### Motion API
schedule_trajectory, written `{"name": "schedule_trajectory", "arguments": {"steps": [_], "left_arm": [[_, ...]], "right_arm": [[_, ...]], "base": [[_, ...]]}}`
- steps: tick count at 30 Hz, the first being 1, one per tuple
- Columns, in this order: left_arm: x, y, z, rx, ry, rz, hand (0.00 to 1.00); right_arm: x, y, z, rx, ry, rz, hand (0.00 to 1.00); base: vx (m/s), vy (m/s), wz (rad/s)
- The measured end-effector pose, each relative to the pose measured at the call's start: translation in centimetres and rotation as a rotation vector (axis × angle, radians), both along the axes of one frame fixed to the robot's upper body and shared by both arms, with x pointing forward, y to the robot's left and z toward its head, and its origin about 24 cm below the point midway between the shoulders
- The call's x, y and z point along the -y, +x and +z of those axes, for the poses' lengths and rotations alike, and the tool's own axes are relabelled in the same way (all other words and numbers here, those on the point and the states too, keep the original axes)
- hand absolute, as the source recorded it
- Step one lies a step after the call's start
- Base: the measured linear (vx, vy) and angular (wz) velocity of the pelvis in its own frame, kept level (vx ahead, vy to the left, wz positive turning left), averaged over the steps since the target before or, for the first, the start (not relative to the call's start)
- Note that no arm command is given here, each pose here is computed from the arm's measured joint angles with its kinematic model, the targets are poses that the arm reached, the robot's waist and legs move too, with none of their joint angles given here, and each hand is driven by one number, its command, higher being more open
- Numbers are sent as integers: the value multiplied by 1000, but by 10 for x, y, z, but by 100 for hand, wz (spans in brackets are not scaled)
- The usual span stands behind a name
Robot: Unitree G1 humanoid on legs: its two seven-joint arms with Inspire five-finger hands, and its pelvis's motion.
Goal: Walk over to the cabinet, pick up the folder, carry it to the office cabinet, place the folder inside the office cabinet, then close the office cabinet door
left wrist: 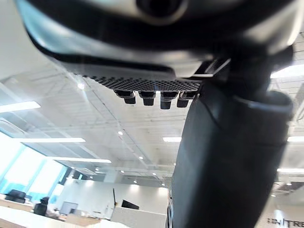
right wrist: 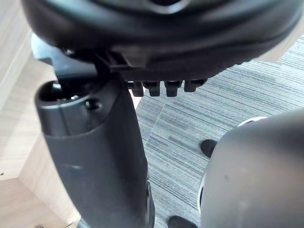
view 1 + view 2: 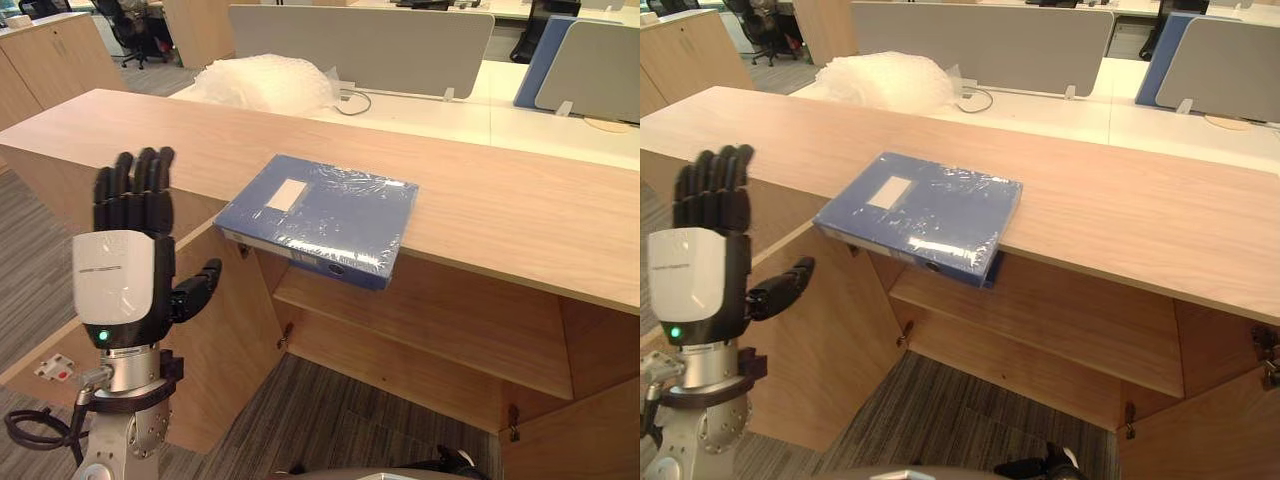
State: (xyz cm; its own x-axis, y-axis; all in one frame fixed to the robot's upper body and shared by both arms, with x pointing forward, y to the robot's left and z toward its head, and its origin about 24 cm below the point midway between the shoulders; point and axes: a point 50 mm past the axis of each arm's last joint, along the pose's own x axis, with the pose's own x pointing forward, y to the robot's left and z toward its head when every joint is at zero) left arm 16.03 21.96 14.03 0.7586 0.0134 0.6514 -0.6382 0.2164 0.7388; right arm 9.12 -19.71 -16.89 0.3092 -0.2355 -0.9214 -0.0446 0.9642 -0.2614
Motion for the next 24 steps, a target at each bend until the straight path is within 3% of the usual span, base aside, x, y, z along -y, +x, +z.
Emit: {"name": "schedule_trajectory", "arguments": {"steps": [12,24], "left_arm": [[21,12,-15,-160,108,-226,100],[12,36,-16,-186,174,-213,100]], "right_arm": [[6,-1,0,3,10,-22,100],[10,-4,1,-2,1,-55,100]], "base": [[-8,3,-11],[-8,-1,-10]]}}
